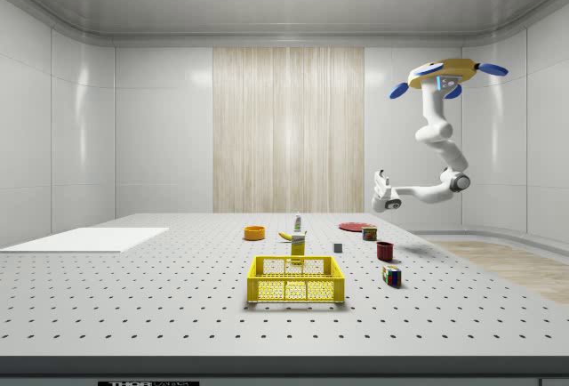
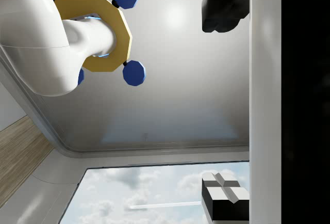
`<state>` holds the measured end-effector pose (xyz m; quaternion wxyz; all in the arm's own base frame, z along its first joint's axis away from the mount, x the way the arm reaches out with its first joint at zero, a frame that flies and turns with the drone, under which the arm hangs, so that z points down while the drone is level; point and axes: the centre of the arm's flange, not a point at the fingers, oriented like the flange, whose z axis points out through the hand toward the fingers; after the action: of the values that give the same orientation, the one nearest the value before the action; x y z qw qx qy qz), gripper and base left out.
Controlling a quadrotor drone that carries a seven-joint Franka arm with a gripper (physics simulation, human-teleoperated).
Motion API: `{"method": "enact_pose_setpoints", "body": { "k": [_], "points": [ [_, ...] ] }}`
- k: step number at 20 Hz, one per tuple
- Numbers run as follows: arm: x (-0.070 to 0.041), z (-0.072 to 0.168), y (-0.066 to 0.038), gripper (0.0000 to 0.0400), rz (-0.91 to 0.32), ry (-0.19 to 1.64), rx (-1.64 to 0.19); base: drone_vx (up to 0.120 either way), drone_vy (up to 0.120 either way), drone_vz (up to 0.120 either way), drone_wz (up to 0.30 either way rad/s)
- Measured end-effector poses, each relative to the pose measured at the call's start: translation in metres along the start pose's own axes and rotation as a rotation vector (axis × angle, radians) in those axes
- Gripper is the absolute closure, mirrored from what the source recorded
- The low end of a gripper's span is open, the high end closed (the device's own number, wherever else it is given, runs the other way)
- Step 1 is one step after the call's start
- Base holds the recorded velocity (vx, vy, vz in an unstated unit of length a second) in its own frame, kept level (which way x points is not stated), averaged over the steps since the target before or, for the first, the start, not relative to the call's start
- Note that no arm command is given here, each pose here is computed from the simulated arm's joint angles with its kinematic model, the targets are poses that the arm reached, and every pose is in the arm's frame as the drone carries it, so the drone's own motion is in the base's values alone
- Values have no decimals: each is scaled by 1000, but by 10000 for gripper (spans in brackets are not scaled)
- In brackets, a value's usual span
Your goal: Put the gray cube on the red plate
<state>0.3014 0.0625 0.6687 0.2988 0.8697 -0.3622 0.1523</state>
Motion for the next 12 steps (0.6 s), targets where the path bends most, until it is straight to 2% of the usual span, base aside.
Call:
{"method": "enact_pose_setpoints", "body": {
  "k": [4, 7, 9, 12],
  "points": [
    [-37, 15, -36, 0, -12, 385, -384, 120, 0, -120, 0],
    [-62, 52, -60, 0, -23, 747, -748, 120, 0, -120, 0],
    [-70, 82, -67, 0, -29, 981, -983, 120, 0, -120, 0],
    [-70, 122, -66, 0, -38, 1264, -1269, 120, 0, -120, 0]
  ]
}}
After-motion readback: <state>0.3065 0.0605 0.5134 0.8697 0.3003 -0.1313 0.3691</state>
